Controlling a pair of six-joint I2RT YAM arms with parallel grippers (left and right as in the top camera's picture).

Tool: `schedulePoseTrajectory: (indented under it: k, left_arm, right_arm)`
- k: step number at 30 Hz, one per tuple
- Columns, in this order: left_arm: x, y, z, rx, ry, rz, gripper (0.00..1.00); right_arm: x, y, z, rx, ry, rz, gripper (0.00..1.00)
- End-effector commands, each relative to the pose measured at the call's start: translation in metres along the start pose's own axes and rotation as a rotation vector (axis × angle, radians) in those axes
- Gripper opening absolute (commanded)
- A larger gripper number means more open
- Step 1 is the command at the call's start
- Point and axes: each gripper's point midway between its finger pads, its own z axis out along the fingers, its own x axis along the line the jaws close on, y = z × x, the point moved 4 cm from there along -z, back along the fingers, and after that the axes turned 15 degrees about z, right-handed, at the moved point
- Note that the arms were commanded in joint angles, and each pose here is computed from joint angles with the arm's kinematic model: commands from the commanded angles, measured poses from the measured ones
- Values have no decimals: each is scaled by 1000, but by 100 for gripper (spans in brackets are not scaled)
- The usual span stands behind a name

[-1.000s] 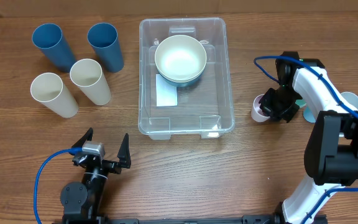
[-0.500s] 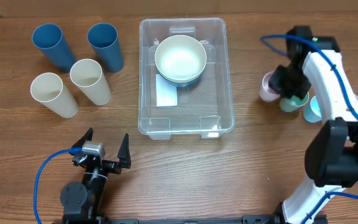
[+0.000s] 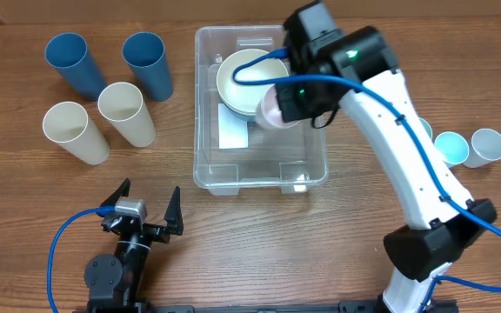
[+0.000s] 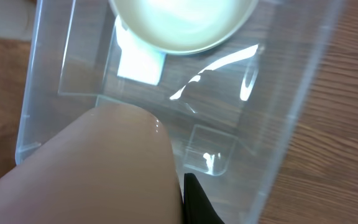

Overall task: Pack container
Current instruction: 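Place the pink cup upright in the bin beside the bowls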

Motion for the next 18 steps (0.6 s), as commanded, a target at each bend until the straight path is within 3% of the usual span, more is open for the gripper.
schedulePoseTrajectory:
  k: [1, 10, 18]
  left_arm:
    - [-4, 1, 0, -9, -22, 27, 100]
    - [-4, 1, 0, -9, -22, 27, 100]
    - [-4, 1, 0, -9, -22, 27, 100]
  right_arm:
    - [6, -5, 42, 84, -46, -21, 4]
    - [-2, -11, 124, 130, -73, -12, 4]
    - [-4, -7, 156, 86, -70, -11, 4]
